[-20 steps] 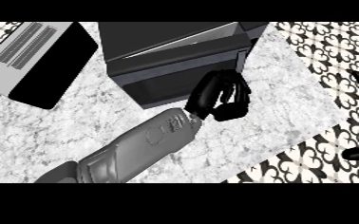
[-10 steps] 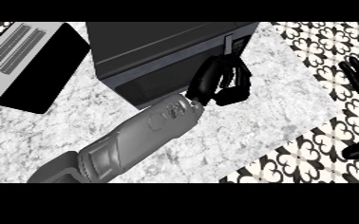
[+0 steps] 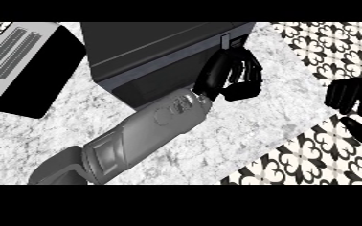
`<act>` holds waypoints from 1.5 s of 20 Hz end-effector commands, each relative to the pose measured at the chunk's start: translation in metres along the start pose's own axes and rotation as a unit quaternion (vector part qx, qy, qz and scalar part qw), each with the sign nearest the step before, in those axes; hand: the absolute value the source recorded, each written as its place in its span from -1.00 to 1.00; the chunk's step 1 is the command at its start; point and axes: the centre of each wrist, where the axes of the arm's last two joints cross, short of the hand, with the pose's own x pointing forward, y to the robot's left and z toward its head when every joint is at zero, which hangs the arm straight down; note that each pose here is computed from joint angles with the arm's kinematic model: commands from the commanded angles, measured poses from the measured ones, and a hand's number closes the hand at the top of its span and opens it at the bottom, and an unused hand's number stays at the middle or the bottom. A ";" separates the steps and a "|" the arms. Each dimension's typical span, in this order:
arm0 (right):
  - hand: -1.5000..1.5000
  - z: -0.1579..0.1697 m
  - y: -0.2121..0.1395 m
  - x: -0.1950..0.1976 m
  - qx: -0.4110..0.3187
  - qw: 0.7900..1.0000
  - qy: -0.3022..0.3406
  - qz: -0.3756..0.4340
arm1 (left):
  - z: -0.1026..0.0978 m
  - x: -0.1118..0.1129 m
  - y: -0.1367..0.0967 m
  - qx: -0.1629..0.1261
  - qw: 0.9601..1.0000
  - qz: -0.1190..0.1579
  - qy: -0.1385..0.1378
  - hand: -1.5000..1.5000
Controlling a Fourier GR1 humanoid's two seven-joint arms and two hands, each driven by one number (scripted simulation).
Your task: Pick up the milk, place it into the microwave and close the microwave
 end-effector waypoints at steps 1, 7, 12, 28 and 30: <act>1.00 -0.019 0.010 0.007 0.089 0.995 -0.041 -0.028 | -0.010 0.010 0.000 0.001 1.000 -0.003 -0.015 1.00; 1.00 -0.029 0.022 0.015 0.123 0.991 -0.046 -0.035 | -0.008 0.009 -0.002 0.012 1.000 0.003 -0.010 1.00; 1.00 -0.034 0.034 0.019 0.144 0.988 -0.044 -0.044 | -0.009 0.008 -0.001 0.029 1.000 0.002 -0.009 1.00; 1.00 -0.034 0.068 0.023 0.226 0.971 0.020 -0.071 | -0.011 -0.010 0.012 0.092 0.990 0.039 0.095 1.00; 1.00 -0.032 0.071 0.023 0.222 0.972 0.016 -0.079 | -0.011 0.001 0.019 0.119 0.970 0.163 0.134 1.00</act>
